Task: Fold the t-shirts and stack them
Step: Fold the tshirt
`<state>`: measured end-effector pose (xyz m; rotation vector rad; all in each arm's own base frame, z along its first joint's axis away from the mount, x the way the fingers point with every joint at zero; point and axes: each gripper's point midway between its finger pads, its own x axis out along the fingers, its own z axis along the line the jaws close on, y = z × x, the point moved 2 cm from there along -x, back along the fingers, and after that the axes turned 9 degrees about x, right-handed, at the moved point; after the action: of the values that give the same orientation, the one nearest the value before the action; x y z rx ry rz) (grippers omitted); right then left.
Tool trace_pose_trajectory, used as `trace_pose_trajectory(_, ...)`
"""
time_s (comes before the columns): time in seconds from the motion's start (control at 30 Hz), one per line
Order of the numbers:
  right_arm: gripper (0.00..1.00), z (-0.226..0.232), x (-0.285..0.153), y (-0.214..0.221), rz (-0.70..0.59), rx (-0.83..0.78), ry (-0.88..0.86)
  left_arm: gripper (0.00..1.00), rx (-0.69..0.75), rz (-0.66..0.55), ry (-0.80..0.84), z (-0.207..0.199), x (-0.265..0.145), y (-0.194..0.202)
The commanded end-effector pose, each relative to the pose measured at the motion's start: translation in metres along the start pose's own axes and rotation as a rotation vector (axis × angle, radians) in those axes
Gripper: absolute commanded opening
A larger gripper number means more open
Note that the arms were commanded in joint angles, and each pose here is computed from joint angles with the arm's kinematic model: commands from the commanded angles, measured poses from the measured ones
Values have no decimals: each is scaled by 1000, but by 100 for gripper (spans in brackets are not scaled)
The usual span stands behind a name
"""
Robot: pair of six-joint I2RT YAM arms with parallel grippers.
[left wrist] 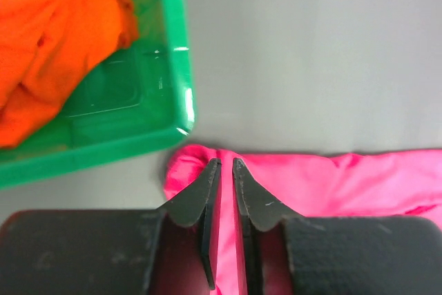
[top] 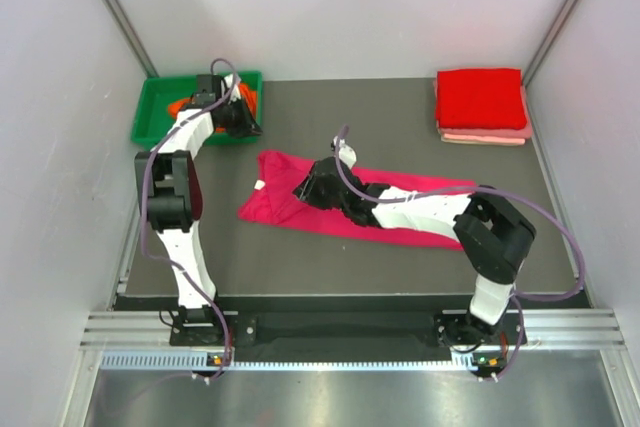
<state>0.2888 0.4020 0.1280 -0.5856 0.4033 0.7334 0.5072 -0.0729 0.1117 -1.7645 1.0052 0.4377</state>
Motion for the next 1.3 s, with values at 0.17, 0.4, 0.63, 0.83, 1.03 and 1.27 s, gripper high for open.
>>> trace_pose_trajectory(0.17,32,0,11,-45,206,-493,-192,16,125,-30,107,-55,-25,-7)
trace_pose_trajectory(0.4,38,-26,40,-62,350,-671,-221,13,117,71,37,-42,4,23)
trace_pose_trajectory(0.63,38,-24,47,-76,346,-768,-231,12,103,139,-104,-12,19,44)
trace_pose_trajectory(0.83,39,-23,50,-73,373,-776,-255,11,115,179,-167,4,25,55)
trace_pose_trajectory(1.03,40,-20,49,-74,366,-769,-270,11,121,192,-178,8,31,59)
trace_pose_trajectory(1.27,43,-22,51,-69,408,-811,-281,14,151,145,-199,-18,0,27)
